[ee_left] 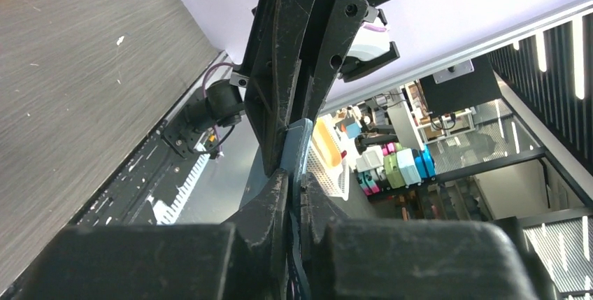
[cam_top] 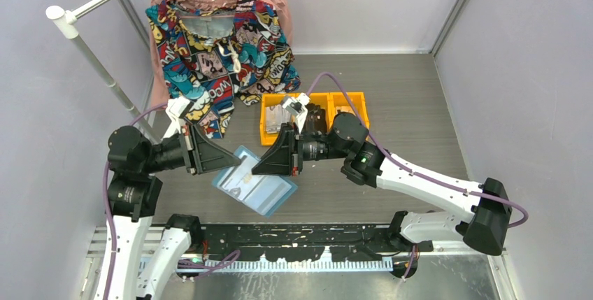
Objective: Take the credit cards out of the card holder
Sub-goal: Remove the credit card from the card holder.
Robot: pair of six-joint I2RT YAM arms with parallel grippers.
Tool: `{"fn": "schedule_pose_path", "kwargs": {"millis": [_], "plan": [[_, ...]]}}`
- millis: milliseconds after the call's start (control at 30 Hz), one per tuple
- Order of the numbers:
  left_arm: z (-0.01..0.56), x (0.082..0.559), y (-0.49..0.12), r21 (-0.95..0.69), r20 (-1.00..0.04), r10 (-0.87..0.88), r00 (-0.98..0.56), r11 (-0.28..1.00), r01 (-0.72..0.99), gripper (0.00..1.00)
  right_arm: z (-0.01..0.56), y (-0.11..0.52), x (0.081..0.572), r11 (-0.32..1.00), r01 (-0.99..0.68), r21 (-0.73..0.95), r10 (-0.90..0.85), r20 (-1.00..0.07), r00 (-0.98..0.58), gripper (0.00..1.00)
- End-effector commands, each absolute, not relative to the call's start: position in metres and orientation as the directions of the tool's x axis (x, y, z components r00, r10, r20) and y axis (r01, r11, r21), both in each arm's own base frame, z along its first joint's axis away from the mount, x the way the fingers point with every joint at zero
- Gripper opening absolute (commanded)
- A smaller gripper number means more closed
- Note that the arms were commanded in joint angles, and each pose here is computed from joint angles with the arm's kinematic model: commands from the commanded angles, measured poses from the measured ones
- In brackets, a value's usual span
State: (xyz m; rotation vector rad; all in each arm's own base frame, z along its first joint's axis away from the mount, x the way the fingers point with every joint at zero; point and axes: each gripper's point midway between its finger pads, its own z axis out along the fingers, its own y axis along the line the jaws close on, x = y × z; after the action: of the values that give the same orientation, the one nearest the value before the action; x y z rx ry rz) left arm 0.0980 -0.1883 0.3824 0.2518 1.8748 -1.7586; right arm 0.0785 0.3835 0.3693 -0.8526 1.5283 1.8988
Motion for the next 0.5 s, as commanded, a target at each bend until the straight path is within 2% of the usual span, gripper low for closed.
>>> {"fn": "schedule_pose_path", "kwargs": {"millis": [0,100,200,400,467], "plan": [[0.393,0.118,-0.187,-0.856,-0.514,-0.326,-0.794,0.142,0.496,0.10,0.398,0.378,0.060,-0.297,-0.792,0.534,0.051,-0.819,-0.571,0.02],[0.388,0.118,-0.187,-0.867,-0.497,-0.323,-0.805,0.144,0.478,0.19,0.399,0.380,0.061,-0.300,-0.791,0.533,0.047,-0.820,-0.571,0.01],[0.385,0.122,-0.186,-0.867,-0.497,-0.334,-0.801,0.159,0.472,0.19,0.397,0.381,0.061,-0.303,-0.788,0.536,0.043,-0.818,-0.574,0.01],[0.386,0.131,-0.184,-0.863,-0.504,-0.375,-0.778,0.184,0.470,0.11,0.401,0.375,0.058,-0.308,-0.792,0.527,0.063,-0.820,-0.569,0.01],[0.386,0.133,-0.184,-0.862,-0.506,-0.380,-0.775,0.188,0.471,0.03,0.403,0.372,0.056,-0.309,-0.796,0.521,0.070,-0.822,-0.565,0.01]]}}
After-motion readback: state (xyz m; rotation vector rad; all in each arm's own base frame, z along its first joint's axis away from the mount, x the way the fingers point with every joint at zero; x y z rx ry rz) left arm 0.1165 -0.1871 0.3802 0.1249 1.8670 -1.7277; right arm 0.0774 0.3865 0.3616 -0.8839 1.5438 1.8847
